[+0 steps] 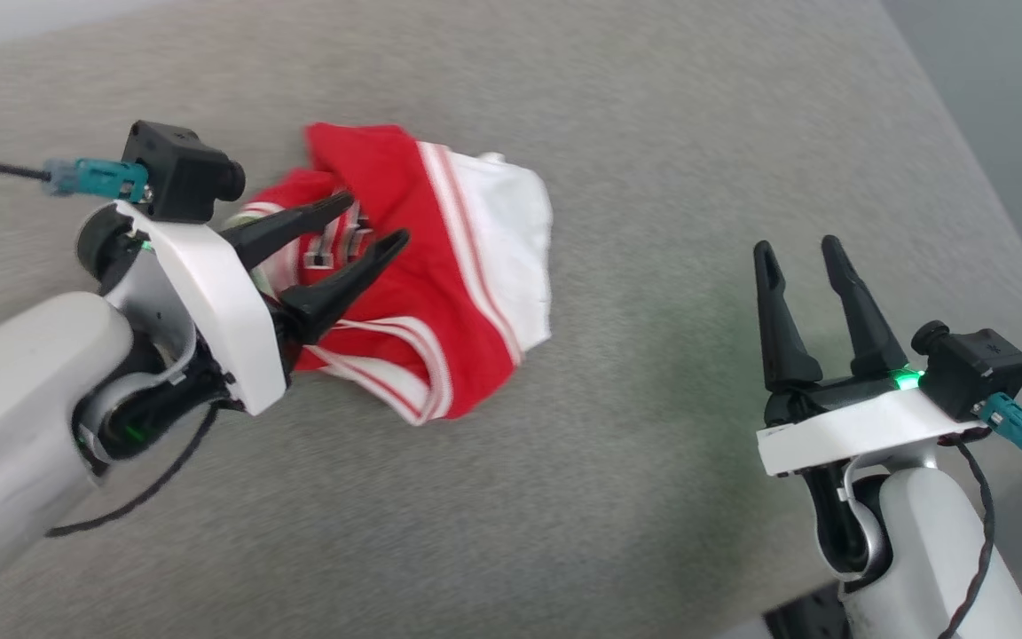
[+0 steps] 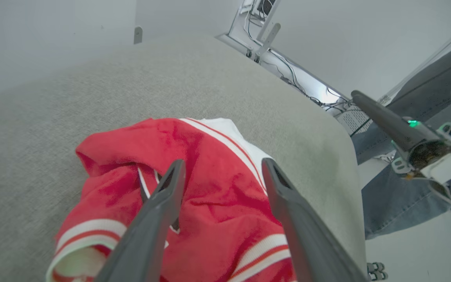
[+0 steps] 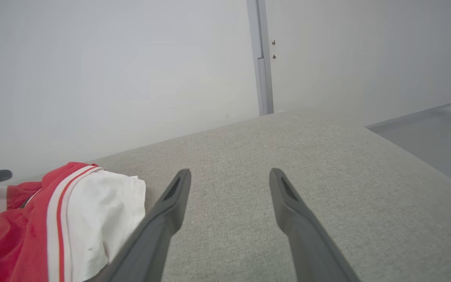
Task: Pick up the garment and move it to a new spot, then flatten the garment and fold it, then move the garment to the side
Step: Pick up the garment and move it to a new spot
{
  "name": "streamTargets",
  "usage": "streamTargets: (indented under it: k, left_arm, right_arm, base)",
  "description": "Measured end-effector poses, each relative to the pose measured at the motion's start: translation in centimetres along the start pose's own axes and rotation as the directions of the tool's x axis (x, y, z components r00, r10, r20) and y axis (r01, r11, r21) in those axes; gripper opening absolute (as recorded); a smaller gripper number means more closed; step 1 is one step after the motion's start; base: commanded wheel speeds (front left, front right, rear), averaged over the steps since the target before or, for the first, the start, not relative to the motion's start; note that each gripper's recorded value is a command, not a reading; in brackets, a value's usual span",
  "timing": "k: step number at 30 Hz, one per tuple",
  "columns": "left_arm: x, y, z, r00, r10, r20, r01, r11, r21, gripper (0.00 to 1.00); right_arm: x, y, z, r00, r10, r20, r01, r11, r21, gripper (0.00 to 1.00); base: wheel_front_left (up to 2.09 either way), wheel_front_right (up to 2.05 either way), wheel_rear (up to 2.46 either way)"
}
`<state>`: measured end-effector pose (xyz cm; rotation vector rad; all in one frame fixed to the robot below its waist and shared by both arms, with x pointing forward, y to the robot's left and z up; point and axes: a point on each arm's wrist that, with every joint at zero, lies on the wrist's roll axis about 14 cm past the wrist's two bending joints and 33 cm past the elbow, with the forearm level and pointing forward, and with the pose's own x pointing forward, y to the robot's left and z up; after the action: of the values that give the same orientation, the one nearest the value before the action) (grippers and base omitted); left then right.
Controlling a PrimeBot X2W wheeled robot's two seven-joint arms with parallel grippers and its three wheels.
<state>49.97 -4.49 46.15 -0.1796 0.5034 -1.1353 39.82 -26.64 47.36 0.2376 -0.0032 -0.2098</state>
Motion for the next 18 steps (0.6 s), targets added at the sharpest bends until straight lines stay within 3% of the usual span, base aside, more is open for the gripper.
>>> streamTargets:
  k: [4, 8, 13, 18]
  left_arm:
    - [-3.5, 0.2, 1.4, 0.985, 0.092, 0.148, -0.082, 0.994, -0.073, 1.0]
    - [-6.9, 1.3, -0.1, 0.962, 0.206, 0.179, -0.185, 0.975, -0.124, 1.0]
    - [-12.5, 2.7, -2.9, 0.897, 0.399, 0.189, -0.353, 0.906, -0.234, 1.0]
    - [-18.6, 3.1, -4.3, 0.782, 0.571, 0.25, -0.488, 0.811, -0.323, 1.0]
  right_arm:
    - [0.9, 1.8, -0.2, 0.998, 0.057, -0.001, -0.057, 0.998, -0.029, 1.0]
    - [1.5, 3.4, -0.5, 0.995, 0.103, -0.006, -0.103, 0.994, -0.038, 1.0]
    - [1.8, 5.8, -1.0, 0.986, 0.165, -0.018, -0.165, 0.985, -0.054, 1.0]
    - [1.1, 7.3, -1.6, 0.979, 0.203, -0.035, -0.205, 0.977, -0.066, 1.0]
  base:
    - [0.0, 0.0, 0.0]
    - [0.0, 0.0, 0.0]
    - [0.0, 0.0, 0.0]
    - [0.0, 0.0, 0.0]
